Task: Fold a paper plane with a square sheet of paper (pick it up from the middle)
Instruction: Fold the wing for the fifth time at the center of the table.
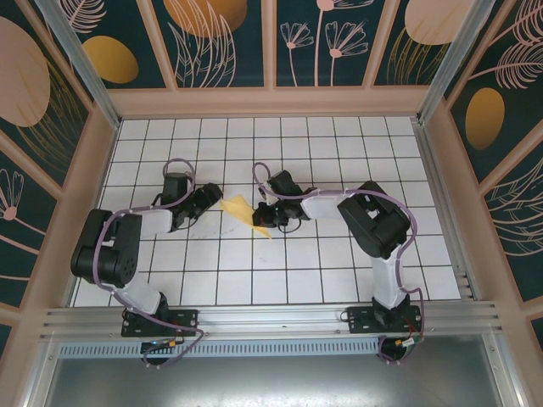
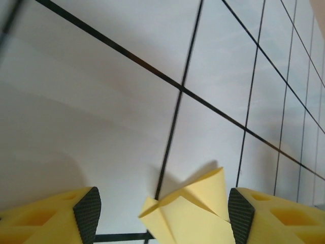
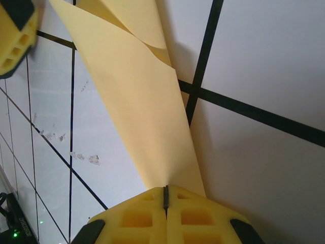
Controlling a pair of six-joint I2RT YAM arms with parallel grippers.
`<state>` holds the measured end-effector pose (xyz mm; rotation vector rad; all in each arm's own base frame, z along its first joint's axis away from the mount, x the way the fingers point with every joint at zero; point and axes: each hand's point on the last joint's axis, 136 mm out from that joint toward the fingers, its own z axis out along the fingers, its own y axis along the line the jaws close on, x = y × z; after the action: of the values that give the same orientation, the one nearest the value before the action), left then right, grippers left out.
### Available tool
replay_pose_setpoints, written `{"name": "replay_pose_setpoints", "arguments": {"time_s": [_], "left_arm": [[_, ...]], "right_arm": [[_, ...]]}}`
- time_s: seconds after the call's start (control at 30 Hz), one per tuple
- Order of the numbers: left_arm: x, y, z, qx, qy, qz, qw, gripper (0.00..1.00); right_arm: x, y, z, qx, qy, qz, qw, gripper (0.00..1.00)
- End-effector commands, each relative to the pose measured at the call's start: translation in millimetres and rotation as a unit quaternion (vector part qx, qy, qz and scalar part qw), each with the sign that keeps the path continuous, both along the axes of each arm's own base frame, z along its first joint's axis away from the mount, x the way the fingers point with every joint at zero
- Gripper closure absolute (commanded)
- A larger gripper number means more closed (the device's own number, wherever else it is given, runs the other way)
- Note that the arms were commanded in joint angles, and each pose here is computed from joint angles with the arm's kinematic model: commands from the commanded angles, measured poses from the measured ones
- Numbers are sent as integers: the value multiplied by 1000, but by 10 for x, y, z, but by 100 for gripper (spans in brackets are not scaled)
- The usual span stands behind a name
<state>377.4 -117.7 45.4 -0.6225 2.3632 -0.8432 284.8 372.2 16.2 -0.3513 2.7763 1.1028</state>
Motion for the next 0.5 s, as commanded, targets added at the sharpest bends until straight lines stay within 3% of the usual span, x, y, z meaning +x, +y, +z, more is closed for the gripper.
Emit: {"name": "replay_pose_setpoints", "arguments": {"time_s": [0.0,0.17,0.47], "left_arm": [[-36,62,191,17,-16,5,1000,30],[-88,-426,492,-73,-55,-82,992,33],[-56,-841,271,-109,-30,-133,985,35]], "right_arm": [[-451,-336,-568,-107,78,12,991,100],[-434,-297,-547,-97,77,11,992,100],[-444,-307,-562,-99,80,10,992,100]]}}
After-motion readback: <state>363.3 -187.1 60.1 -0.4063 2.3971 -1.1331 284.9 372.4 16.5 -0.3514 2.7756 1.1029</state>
